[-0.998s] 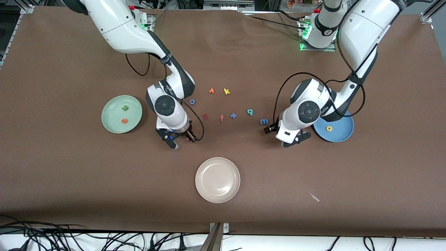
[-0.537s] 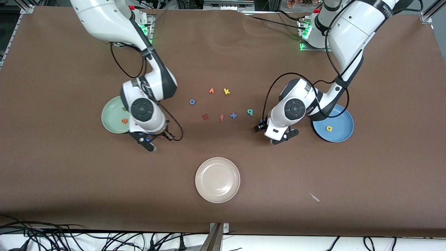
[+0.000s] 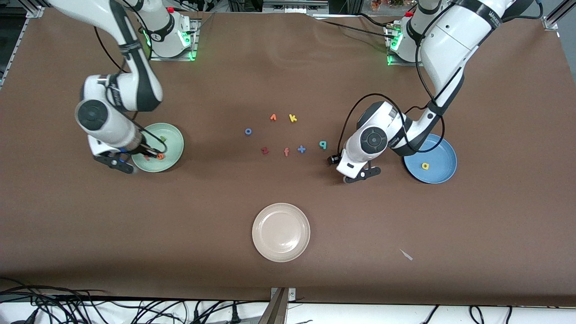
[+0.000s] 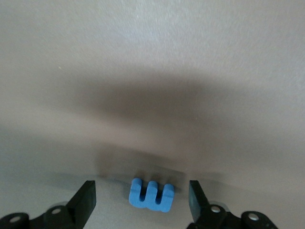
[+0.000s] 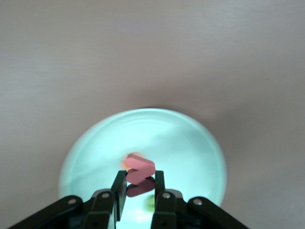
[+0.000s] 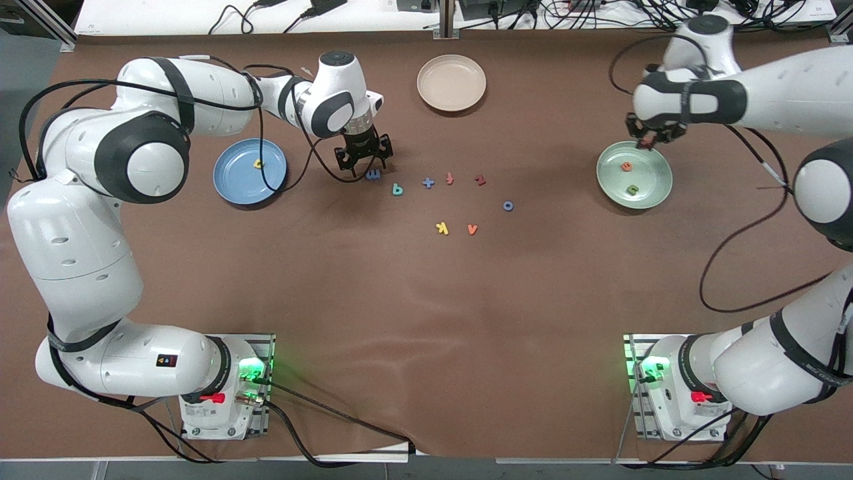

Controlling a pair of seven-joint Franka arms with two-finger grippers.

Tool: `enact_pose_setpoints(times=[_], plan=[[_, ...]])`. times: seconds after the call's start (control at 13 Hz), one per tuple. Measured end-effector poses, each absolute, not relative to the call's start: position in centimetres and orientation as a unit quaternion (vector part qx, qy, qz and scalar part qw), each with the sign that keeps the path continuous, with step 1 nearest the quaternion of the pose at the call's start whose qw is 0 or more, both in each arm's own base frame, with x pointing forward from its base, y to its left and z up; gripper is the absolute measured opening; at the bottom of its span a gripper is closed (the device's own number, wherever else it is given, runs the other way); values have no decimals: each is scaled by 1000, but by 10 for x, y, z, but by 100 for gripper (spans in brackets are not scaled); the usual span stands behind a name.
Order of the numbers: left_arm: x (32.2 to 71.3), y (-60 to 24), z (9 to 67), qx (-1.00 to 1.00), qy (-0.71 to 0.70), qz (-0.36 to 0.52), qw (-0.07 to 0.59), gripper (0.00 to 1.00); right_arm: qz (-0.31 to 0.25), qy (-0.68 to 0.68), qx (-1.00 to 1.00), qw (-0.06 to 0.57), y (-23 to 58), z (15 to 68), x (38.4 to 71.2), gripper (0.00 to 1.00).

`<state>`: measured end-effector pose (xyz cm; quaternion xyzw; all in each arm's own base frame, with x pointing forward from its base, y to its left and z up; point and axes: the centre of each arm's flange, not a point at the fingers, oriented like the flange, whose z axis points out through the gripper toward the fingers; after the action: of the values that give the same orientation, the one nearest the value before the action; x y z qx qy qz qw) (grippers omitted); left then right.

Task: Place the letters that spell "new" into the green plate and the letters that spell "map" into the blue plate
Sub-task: 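Place the pink letter in the green plate while the left grasps blue, then place the blue letter in the blue plate while the right gripper withdraws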

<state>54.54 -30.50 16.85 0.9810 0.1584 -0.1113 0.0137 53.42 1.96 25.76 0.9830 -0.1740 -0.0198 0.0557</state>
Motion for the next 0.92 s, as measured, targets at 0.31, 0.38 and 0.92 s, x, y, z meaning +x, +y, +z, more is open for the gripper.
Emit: enact_pose_setpoints(times=[0.31, 0.38, 0.92], plan=[[544, -307, 166, 981, 155, -113, 14, 64, -31, -171, 984, 38, 1, 246, 509, 67], [544, -307, 167, 981, 155, -113, 14, 59, -30, -169, 985, 35, 4, 251, 510, 78], [545, -306, 170, 982, 149, -113, 13, 41, -45, -37, 998, 7, 4, 338, 537, 100]])
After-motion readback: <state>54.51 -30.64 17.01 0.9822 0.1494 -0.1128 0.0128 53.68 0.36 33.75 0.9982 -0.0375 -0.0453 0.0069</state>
